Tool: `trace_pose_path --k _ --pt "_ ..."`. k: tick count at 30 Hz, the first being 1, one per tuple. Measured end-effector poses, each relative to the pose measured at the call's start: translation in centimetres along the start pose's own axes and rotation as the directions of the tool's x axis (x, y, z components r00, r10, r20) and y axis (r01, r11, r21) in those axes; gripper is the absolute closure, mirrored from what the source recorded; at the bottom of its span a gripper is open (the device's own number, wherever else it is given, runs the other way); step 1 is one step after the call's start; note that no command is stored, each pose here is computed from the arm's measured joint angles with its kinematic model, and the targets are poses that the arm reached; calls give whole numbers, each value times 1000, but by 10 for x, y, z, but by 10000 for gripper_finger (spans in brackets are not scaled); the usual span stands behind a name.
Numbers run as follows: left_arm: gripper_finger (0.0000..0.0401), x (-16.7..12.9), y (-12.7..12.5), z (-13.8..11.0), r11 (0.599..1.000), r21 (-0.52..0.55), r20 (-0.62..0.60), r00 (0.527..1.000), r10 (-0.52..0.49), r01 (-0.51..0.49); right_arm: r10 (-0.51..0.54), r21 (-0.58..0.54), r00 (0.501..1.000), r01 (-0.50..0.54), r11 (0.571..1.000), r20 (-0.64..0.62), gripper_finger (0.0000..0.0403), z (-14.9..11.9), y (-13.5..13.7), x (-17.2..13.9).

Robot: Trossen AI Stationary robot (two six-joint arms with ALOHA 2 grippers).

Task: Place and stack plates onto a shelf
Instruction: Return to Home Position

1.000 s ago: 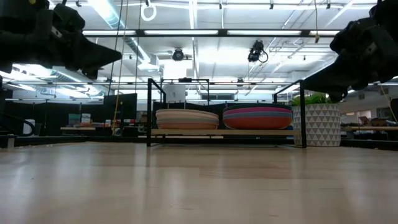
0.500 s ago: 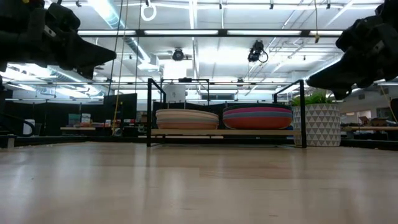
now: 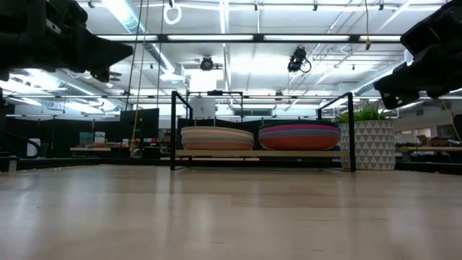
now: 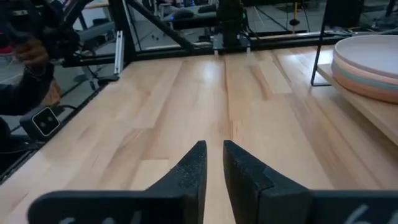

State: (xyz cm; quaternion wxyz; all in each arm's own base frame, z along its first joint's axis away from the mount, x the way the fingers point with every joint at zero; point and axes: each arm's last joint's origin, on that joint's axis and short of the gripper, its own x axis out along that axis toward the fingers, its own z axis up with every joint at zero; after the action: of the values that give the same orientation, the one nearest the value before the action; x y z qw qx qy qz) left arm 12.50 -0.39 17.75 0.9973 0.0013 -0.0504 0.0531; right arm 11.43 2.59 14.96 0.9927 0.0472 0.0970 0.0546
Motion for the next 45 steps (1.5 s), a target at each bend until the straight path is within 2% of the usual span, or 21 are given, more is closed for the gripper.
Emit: trace_pose_path --k 7,13,29,45 --pt "384 -6 1 4 1000 12 32 999 1 -1 -11 28 1000 11 1000 -18 373 -3 -2 -5" --pt "389 -10 2 5 1000 18 30 1000 4 -5 -2 7 998 2 1000 56 393 3 -2 -10" --pt "390 -12 2 -10 996 92 -124 992 4 7 -17 -32 996 20 999 91 383 6 -2 -12" --pt "390 -12 2 -11 996 89 -124 992 4 7 -17 -32 996 19 999 91 385 6 -2 -12"
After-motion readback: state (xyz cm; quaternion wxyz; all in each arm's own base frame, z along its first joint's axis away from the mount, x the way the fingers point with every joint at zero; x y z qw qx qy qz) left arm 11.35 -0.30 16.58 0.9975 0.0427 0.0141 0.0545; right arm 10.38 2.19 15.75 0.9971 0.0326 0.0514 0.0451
